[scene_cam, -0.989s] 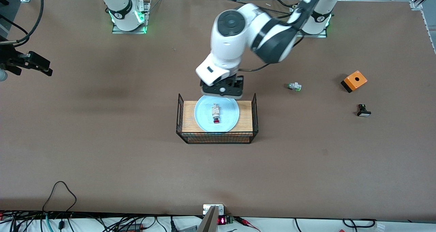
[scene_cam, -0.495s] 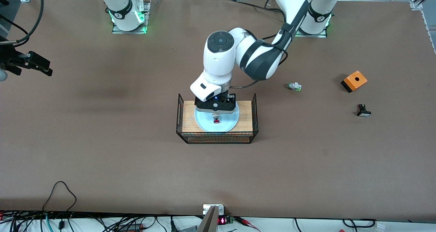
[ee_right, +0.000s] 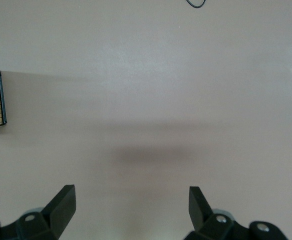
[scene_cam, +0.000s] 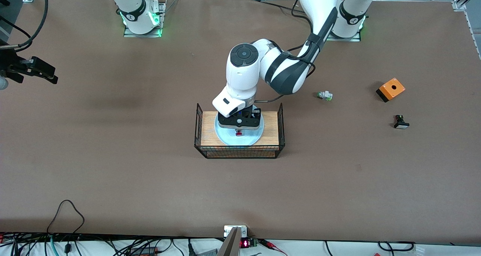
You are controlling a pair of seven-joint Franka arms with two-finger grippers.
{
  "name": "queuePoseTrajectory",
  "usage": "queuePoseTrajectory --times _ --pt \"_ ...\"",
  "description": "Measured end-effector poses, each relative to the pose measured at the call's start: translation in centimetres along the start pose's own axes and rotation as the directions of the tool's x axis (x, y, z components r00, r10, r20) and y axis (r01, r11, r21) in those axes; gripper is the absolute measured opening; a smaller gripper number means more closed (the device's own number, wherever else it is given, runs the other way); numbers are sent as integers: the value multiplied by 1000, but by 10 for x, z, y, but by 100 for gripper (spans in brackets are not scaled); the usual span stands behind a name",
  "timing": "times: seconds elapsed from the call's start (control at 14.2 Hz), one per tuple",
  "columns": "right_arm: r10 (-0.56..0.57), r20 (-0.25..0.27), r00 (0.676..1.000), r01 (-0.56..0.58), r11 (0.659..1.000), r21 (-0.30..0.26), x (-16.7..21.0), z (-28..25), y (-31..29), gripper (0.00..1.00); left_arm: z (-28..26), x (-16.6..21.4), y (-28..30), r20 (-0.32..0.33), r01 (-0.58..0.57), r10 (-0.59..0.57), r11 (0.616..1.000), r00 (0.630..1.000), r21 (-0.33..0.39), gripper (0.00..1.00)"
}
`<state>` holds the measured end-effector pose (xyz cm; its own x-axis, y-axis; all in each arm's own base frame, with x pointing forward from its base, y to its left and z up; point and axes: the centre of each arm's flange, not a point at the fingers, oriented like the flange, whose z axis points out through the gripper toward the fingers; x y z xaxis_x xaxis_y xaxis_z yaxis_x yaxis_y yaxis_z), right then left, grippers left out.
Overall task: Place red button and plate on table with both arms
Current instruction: 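Close the left gripper on the red button on the plate, then lift the red button out of the basket with the left gripper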
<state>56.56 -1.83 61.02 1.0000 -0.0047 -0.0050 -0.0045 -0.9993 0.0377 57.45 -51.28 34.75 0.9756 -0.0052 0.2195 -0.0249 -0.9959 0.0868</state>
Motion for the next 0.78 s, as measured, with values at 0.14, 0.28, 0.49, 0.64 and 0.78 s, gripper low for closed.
queuePoseTrajectory --times 0.14,0.28,0.49,0.64,0.78 --pt "1 -4 1000 -1 1000 0 1 0 0 100 5 -1 -1 -1 2 -2 1000 1000 0 48" --pt "3 -5 1000 -3 1000 0 1 0 2 100 6 -1 -1 1 1 -1 1000 1000 1 34" --pt "4 -5 1000 -4 1000 0 1 1 2 100 3 -1 -1 5 2 -2 1000 1000 5 34" --pt "4 -7 1000 -4 1000 1 2 1 2 100 -13 0 -3 18 5 -5 1000 1000 20 34" --pt "5 -9 1000 -5 1000 14 2 1 1 100 -45 2 -10 54 12 -15 998 998 56 34"
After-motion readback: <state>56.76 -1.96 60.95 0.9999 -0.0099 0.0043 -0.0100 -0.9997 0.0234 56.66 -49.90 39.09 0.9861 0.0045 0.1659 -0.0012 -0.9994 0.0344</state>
